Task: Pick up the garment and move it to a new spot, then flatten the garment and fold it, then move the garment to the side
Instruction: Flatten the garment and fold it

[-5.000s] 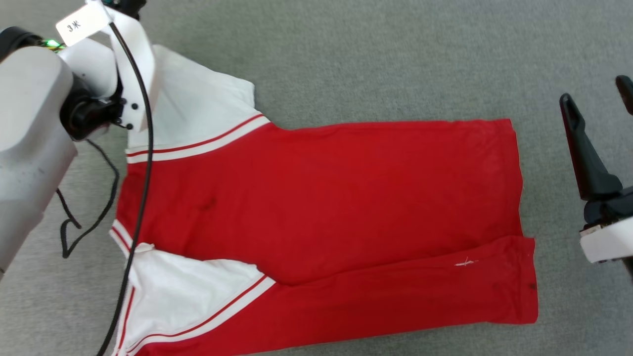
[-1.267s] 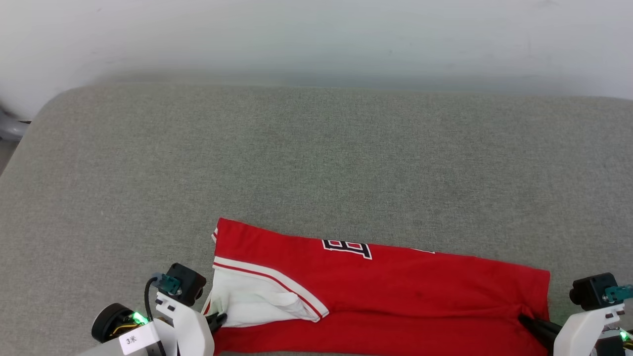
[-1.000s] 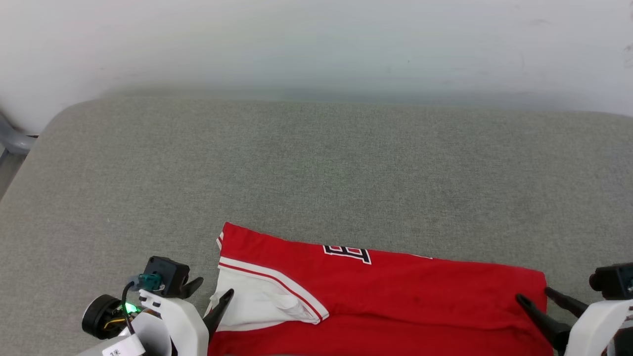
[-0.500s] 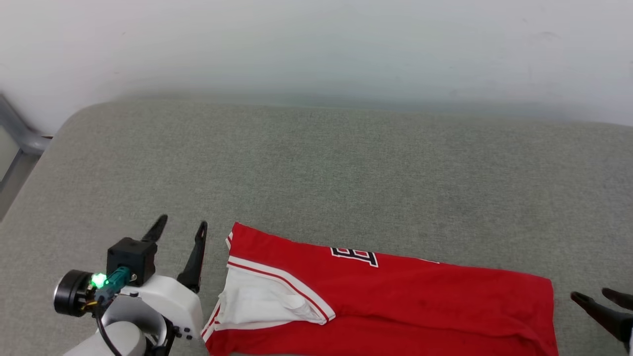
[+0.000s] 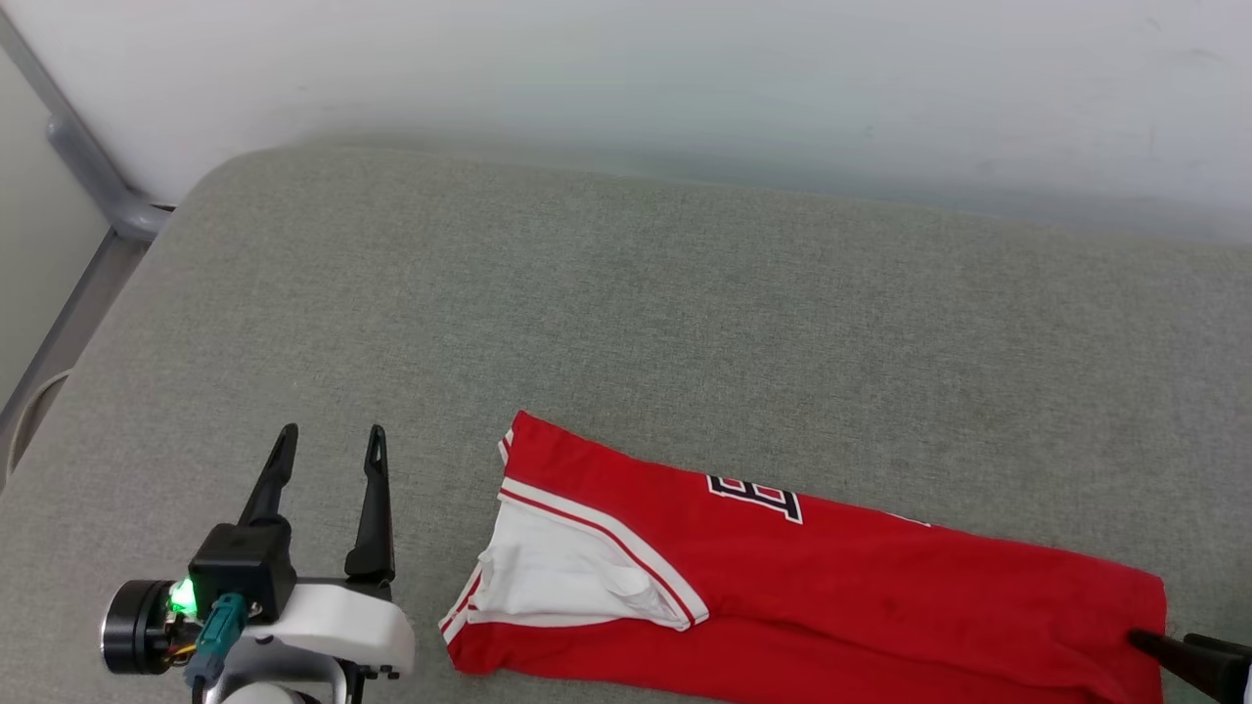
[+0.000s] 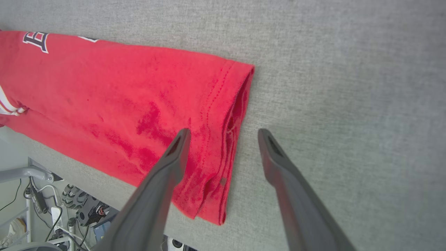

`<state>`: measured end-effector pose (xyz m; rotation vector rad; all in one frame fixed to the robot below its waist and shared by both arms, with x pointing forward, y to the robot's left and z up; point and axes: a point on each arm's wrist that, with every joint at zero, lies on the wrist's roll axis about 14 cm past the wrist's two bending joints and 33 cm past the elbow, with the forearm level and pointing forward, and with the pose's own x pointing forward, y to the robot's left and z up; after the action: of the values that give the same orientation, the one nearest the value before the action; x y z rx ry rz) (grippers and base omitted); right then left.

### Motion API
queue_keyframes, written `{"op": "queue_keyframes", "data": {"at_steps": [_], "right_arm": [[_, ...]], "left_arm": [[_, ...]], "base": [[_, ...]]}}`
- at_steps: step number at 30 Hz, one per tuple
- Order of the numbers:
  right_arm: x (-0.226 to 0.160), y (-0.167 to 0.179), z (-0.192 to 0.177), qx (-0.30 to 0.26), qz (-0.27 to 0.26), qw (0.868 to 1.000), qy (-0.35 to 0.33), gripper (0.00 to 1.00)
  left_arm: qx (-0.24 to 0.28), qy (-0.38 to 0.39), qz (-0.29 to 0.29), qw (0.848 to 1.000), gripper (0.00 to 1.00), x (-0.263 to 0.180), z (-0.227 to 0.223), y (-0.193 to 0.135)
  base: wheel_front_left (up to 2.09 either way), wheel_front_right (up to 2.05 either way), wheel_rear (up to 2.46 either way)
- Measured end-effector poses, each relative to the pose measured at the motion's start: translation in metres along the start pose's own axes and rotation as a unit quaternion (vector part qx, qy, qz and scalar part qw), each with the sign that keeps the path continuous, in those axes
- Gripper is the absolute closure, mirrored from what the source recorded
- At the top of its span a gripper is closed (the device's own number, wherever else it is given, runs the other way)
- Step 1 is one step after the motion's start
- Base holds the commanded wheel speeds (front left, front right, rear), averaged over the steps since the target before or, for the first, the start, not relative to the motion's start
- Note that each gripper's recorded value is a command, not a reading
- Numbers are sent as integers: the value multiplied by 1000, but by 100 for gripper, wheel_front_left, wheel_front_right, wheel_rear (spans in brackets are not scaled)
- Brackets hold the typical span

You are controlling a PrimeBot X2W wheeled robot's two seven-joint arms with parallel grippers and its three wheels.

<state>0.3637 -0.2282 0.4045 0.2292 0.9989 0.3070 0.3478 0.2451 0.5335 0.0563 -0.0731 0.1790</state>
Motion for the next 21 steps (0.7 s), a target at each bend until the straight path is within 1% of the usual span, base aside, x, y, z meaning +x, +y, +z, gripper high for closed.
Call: {"op": "queue_keyframes", "data": {"at_steps": [2, 9, 15, 21], "right_arm": [[7, 5, -3, 4, 8, 1000, 7, 0], [28, 17, -16, 11, 25, 999, 33, 0], [44, 30, -19, 10, 43, 998, 42, 0], [53, 50, -22, -5, 68, 997, 45, 0]], "left_arm": [[4, -6, 13, 1000, 0, -4, 0, 5], [-6, -10, 38, 999, 0, -9, -5, 11], [-5, -2, 44, 999, 0, -12, -14, 12], [-4, -2, 41, 999, 0, -13, -18, 7]], "base": [[0, 0, 0], [0, 0, 0], [0, 0, 0], [0, 0, 0]]}}
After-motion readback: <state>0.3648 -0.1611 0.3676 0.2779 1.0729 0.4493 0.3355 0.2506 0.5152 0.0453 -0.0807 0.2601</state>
